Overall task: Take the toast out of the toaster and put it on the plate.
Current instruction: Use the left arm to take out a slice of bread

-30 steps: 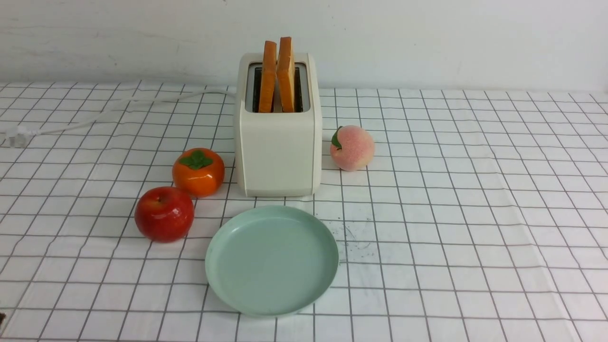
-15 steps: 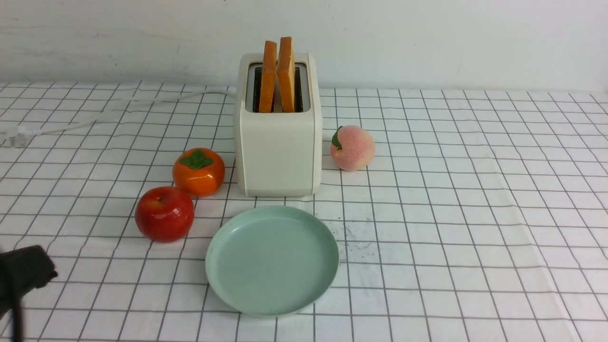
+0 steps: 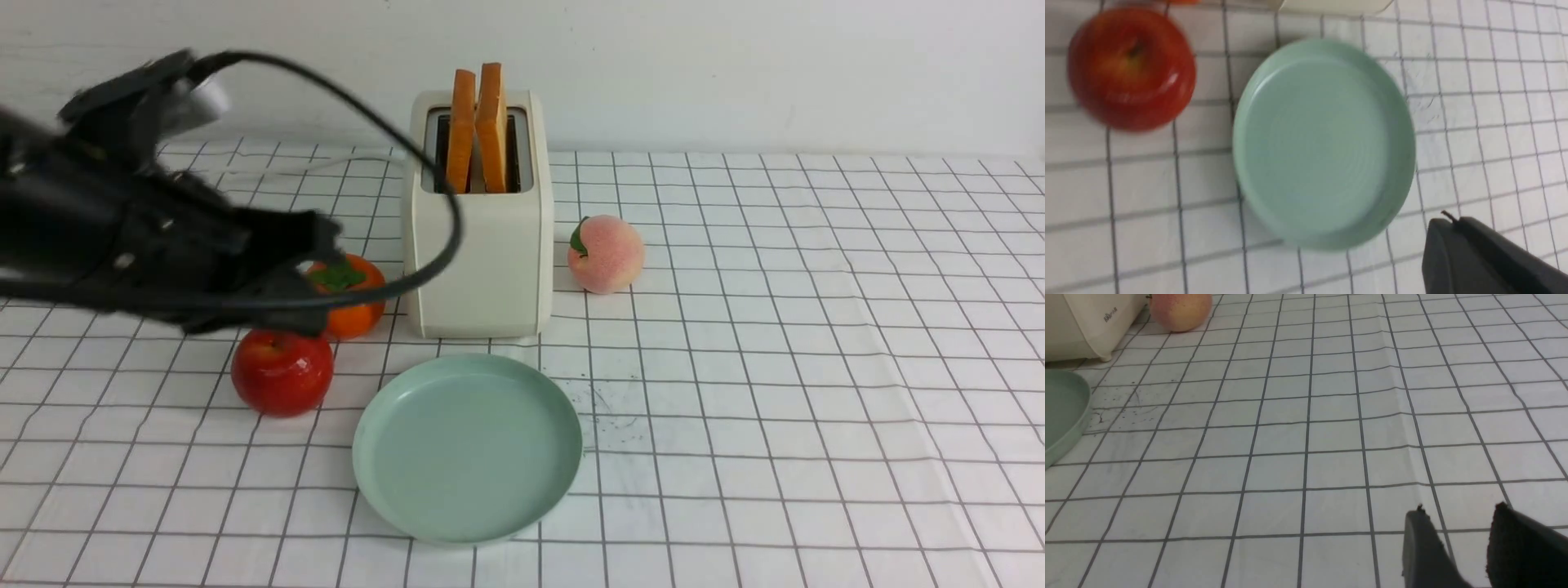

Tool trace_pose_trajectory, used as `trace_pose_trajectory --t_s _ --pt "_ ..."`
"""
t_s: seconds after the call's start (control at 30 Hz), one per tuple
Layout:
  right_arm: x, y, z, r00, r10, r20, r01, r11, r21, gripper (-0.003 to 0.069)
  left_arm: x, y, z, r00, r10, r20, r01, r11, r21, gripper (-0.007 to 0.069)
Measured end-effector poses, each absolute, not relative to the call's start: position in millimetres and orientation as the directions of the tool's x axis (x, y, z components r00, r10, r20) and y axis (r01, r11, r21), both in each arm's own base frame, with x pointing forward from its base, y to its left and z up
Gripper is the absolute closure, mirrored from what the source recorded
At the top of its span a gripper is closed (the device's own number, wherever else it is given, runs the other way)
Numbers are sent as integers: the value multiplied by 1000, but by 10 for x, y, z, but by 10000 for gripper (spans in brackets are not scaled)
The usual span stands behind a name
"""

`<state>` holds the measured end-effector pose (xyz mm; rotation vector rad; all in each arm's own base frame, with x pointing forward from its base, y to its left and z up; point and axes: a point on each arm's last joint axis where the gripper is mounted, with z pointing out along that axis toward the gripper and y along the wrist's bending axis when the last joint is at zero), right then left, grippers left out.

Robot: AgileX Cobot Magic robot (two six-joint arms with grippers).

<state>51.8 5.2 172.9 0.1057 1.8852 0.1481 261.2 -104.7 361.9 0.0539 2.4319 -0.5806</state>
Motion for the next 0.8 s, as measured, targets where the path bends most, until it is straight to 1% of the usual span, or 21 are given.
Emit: trace_pose_trajectory --t_s 0.03,0.07,0.1,0.13,0.17,0.2,0.3,0.47,0.6,0.67,0.8 --pt "518 52 1729 -313 147 -938 -1 988 155 419 2653 -1063 3612 -801 -102 -590 172 905 -389 638" --pt "518 52 1729 -313 147 -938 -1 988 155 419 2829 -1159 3770 -766 -108 -633 185 907 -379 638" --pt "518 52 1729 -313 147 -938 -1 988 155 419 2942 -1194 3799 -756 -110 -645 183 911 -370 638" --pt "518 52 1729 -313 147 -938 -1 988 155 419 3059 -1235 3895 -731 -113 -672 194 911 -365 638" --pt "518 52 1729 -313 147 -938 -1 988 155 419 3081 -1239 3869 -735 -111 -669 191 912 -362 638" --pt "518 52 1729 -313 147 -938 -1 988 155 419 3281 -1302 3940 -706 -108 -700 206 914 -349 636" --pt "518 52 1729 -313 147 -938 -1 988 155 419 3527 -1382 3993 -674 -91 -733 231 917 -326 601" --pt "518 52 1729 -313 147 -938 -1 988 155 419 3983 -1518 3883 -647 -67 -760 237 929 -284 477" --pt "518 52 1729 -313 147 -938 -1 988 155 419 4303 -1621 3779 -606 -77 -792 244 929 -278 379" --pt "518 52 1729 -313 147 -938 -1 988 155 419 4441 -1664 3687 -593 -80 -801 245 930 -274 357" --pt "518 52 1729 -313 147 -938 -1 988 155 419 4637 -1711 3534 -565 -67 -822 246 938 -246 347"
